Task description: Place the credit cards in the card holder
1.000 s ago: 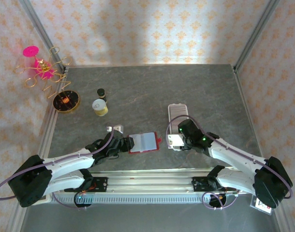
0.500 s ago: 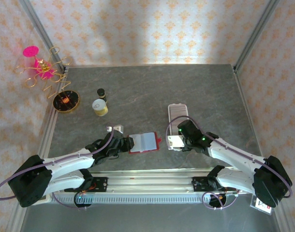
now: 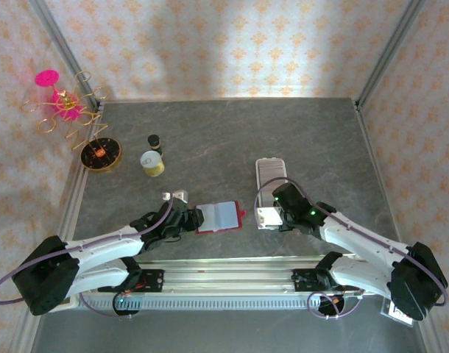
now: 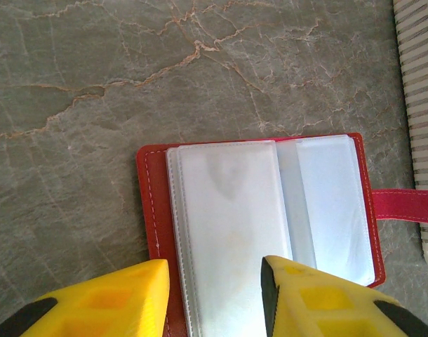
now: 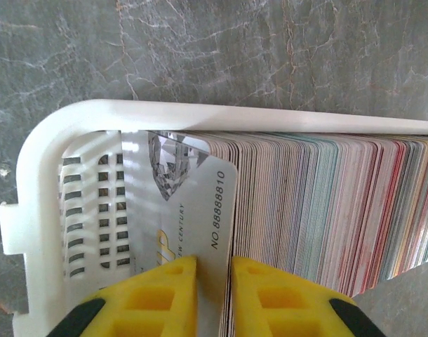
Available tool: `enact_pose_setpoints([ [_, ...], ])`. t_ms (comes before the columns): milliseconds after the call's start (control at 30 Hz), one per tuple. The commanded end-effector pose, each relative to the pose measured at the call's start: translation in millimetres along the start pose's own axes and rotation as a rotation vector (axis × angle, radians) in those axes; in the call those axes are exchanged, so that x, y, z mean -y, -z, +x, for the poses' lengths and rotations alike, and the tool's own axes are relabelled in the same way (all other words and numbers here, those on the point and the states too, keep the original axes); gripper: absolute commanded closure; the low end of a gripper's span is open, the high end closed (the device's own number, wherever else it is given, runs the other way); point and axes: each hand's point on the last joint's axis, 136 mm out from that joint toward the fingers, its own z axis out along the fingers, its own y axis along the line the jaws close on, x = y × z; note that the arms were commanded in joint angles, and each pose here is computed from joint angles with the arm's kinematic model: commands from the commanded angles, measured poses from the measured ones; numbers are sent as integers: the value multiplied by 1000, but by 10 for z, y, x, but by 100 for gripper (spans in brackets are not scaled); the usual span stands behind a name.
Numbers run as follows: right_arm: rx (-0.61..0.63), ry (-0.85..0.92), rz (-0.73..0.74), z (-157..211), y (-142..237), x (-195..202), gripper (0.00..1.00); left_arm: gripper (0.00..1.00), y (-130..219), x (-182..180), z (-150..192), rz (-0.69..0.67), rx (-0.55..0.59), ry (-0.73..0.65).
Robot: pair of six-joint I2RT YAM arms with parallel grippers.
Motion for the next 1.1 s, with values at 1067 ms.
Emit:
enact_pose_setpoints([
  [1067, 464, -416, -2, -793, 1158, 557, 100, 53, 132, -6, -195, -67, 48, -35],
])
